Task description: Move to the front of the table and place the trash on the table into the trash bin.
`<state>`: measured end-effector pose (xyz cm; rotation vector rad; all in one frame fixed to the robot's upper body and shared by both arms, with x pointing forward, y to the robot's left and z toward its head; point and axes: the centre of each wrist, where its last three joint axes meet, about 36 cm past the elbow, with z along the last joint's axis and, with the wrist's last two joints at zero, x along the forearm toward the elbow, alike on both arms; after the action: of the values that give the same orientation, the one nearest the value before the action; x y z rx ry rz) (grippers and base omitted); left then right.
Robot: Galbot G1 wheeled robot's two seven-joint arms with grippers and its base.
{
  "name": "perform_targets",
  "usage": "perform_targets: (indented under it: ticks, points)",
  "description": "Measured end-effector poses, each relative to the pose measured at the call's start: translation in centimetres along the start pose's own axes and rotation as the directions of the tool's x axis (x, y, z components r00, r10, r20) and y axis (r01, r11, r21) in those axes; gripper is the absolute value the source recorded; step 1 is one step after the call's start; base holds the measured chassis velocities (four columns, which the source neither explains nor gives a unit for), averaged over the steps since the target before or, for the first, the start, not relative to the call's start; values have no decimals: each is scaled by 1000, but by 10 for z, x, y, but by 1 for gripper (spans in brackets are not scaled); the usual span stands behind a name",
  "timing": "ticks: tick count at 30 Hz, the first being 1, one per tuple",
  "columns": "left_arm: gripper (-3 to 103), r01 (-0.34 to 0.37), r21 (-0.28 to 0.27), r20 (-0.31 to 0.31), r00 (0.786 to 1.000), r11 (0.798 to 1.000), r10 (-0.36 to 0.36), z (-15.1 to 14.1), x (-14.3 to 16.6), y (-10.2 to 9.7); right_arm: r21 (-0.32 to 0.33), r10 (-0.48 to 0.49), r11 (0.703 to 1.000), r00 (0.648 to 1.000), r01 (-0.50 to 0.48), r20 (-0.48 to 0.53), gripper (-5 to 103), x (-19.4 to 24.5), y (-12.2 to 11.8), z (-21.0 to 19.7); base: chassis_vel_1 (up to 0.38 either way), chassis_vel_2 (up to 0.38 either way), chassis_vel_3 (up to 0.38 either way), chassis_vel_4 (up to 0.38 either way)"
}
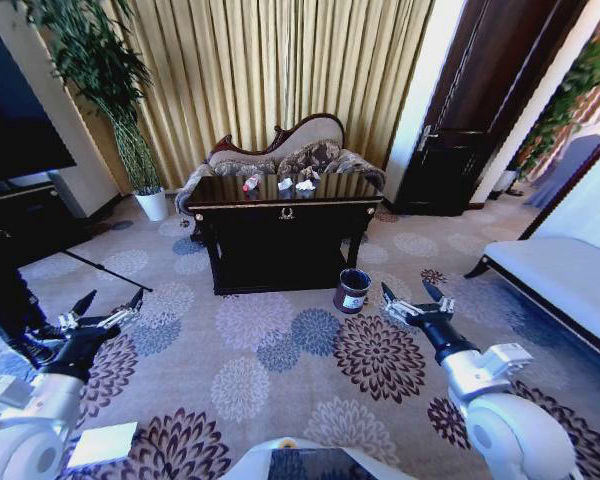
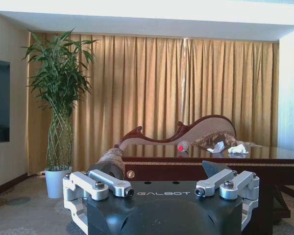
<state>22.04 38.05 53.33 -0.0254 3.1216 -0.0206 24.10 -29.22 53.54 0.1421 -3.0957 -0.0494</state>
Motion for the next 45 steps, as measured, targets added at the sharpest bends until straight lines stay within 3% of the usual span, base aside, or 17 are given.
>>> perform_targets:
  ticks: [25, 45]
  points:
    - [100, -17, 2, 13, 1000, 1000, 17, 5, 1, 1, 9, 0, 1000, 1000, 0, 5, 100, 0, 1, -1, -7, 6, 8, -7]
    - [100, -28, 2, 11, 1000, 1000, 28, 6, 0, 0, 16, 1, 1000, 1000, -1, 6, 100, 1, 3, -1, -212, 222, 217, -214]
